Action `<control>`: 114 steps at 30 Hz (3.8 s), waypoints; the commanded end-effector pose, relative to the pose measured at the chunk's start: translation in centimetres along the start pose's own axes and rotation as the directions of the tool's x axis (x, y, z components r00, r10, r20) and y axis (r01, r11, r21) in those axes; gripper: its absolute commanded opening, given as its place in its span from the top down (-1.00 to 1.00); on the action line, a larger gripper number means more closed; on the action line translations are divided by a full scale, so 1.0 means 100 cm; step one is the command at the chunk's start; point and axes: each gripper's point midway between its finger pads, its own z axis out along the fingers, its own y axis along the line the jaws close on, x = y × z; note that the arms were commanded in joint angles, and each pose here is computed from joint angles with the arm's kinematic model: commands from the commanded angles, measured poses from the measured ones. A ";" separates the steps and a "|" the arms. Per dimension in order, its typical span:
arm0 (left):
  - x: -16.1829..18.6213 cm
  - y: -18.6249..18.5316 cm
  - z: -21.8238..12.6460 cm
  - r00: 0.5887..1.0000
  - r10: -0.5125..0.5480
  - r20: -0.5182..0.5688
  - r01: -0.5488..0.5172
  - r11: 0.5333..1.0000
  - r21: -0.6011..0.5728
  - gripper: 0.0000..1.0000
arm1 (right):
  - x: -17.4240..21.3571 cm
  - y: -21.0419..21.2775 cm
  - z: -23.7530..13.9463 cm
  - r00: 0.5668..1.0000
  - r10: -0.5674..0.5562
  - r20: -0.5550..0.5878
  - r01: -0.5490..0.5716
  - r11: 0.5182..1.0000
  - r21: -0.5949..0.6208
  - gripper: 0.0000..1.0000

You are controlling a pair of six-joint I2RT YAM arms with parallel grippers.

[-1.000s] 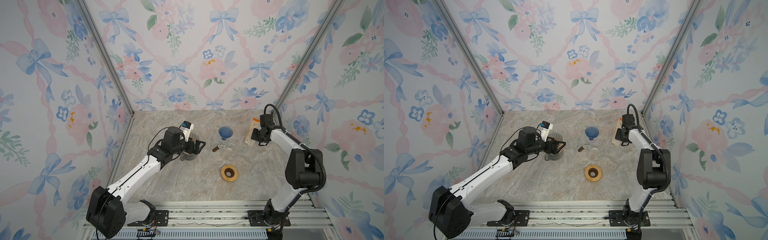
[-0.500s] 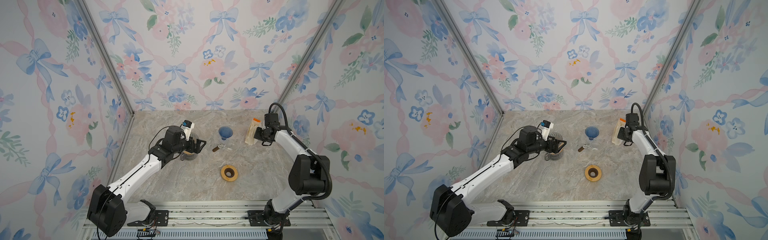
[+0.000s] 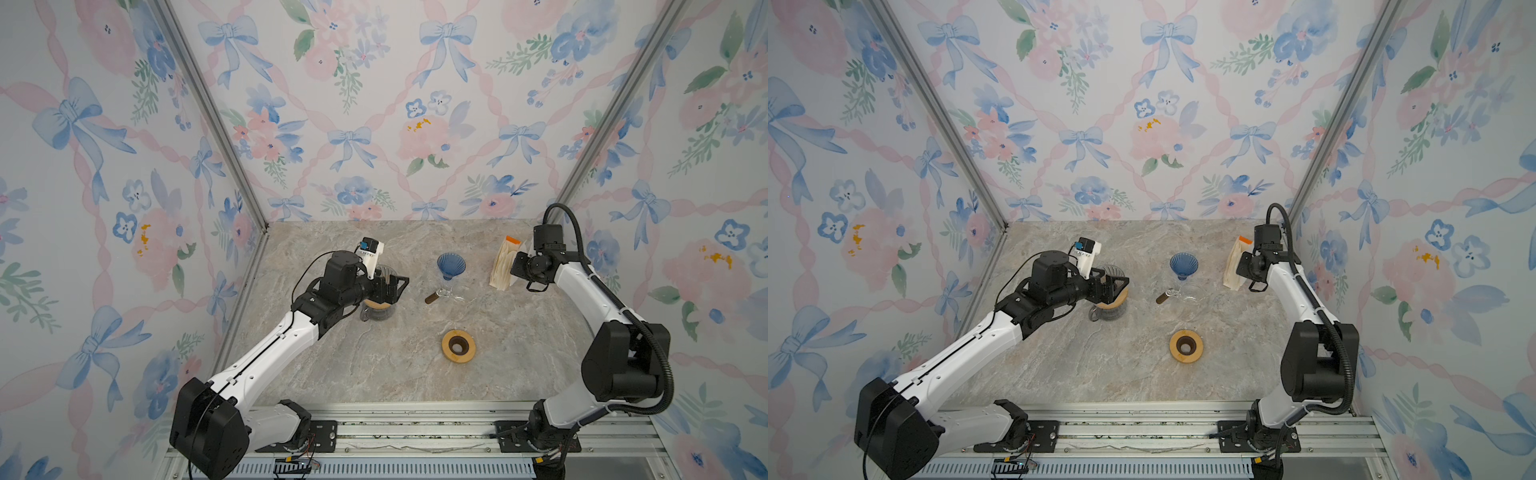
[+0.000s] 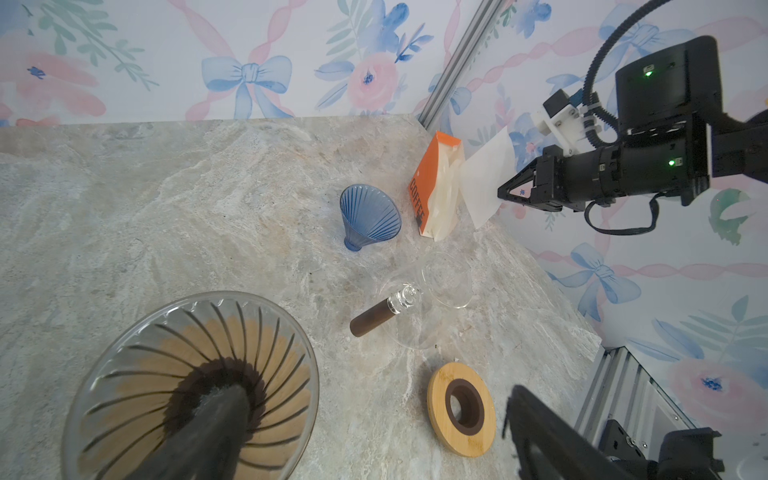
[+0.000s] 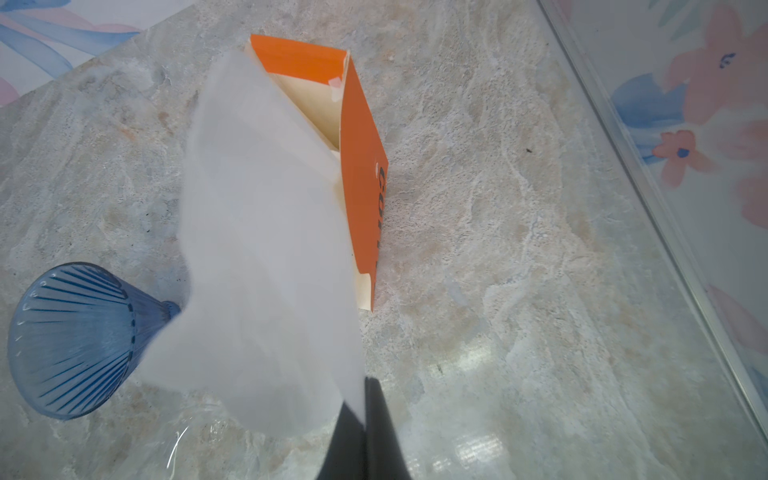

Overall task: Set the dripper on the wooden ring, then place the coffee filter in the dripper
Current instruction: 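Pull the white paper filter up out of the box with the right gripper, then carry the paper filter toward the clear dripper with the right gripper, then lower the filter into the dripper with the right gripper while the left pinches it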

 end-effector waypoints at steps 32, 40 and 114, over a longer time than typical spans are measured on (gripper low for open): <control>-0.005 0.000 0.008 1.000 -0.009 -0.010 0.010 1.000 0.015 -0.96 | -0.021 0.015 -0.063 0.996 -0.019 0.086 0.026 0.996 -0.088 1.00; -0.017 -0.006 0.006 1.000 0.001 0.012 -0.001 1.000 0.031 -0.96 | -0.034 0.024 -0.098 0.990 -0.038 0.135 0.057 0.989 -0.138 1.00; -0.022 0.039 -0.012 0.991 -0.123 -0.055 0.113 0.981 -0.159 -0.76 | 0.165 0.343 -0.154 0.678 -0.680 -0.279 0.250 0.570 -0.783 1.00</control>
